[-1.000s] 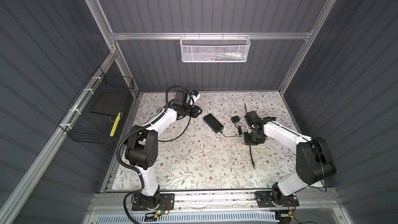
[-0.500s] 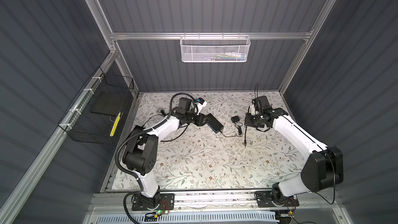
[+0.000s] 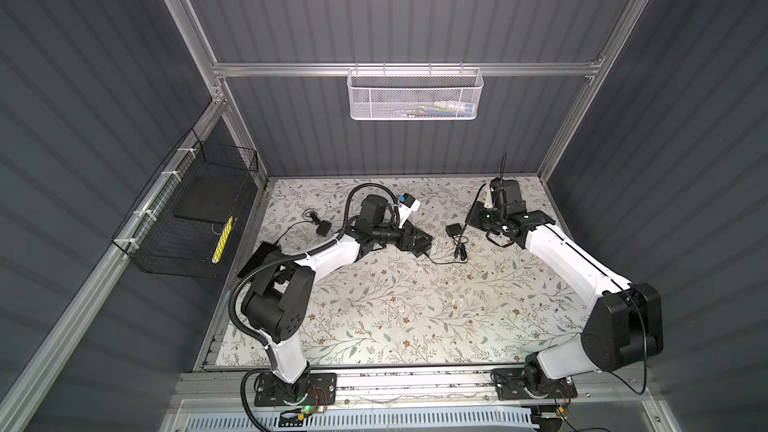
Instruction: Insert the plug into the switch port
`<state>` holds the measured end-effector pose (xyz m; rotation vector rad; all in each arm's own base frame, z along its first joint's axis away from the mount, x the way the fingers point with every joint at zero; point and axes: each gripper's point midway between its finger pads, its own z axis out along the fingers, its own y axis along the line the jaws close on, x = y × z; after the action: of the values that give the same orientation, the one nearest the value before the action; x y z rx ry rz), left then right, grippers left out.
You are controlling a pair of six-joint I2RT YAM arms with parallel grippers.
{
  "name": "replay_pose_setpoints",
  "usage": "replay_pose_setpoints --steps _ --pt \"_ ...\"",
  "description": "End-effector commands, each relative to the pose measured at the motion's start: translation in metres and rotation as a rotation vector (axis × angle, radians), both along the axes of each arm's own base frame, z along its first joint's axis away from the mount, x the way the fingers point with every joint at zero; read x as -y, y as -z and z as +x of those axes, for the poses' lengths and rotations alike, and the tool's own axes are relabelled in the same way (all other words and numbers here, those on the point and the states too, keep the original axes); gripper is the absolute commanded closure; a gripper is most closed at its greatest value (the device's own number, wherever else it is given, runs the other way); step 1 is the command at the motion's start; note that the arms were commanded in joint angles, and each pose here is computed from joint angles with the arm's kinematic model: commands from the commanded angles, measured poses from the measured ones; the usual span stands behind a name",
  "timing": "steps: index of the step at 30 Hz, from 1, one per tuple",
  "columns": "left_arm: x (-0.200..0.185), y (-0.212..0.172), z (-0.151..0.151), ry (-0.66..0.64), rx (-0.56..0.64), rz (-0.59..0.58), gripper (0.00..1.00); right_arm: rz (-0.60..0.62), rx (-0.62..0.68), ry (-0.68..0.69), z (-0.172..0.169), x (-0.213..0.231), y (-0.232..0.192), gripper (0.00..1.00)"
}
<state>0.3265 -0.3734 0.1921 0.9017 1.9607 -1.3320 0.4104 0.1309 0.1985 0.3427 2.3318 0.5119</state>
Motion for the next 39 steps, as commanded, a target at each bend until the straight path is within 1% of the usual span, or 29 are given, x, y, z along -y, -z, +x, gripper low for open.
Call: replay_pose_setpoints --steps 1,4,10,14,16,25,32,35,39 --pt "0.018 -0.006 -0.016 0.060 -0.004 -0.056 0.48 0.042 0.085 0.042 0.005 -0.003 -0.022 0.97" --pt "0.030 0.001 -0.020 0.080 -0.015 -0.055 0.47 0.056 0.103 0.055 0.003 -0.002 -0.027 0.97" --pt "0.041 0.020 -0.015 0.069 -0.038 -0.053 0.44 0.084 0.150 0.076 -0.004 0.001 -0.040 0.97" --pt "0.049 0.016 -0.013 0.079 -0.032 -0.073 0.42 0.092 0.175 0.089 -0.008 0.005 -0.045 0.97" --pt "0.054 0.010 -0.015 0.094 -0.024 -0.083 0.42 0.097 0.177 0.088 -0.009 0.004 -0.045 0.97" --pt "0.072 0.008 -0.028 0.155 -0.032 -0.105 0.41 0.113 0.184 0.089 -0.009 0.001 -0.043 0.97" --pt "0.078 0.020 -0.033 0.180 -0.059 -0.086 0.41 0.124 0.209 0.095 -0.008 0.002 -0.052 0.97" --pt "0.077 0.022 -0.033 0.176 -0.060 -0.077 0.43 0.123 0.221 0.105 -0.009 0.004 -0.055 0.97" --pt "0.077 0.021 -0.031 0.172 -0.048 -0.071 0.49 0.126 0.227 0.112 -0.011 0.006 -0.056 0.97"
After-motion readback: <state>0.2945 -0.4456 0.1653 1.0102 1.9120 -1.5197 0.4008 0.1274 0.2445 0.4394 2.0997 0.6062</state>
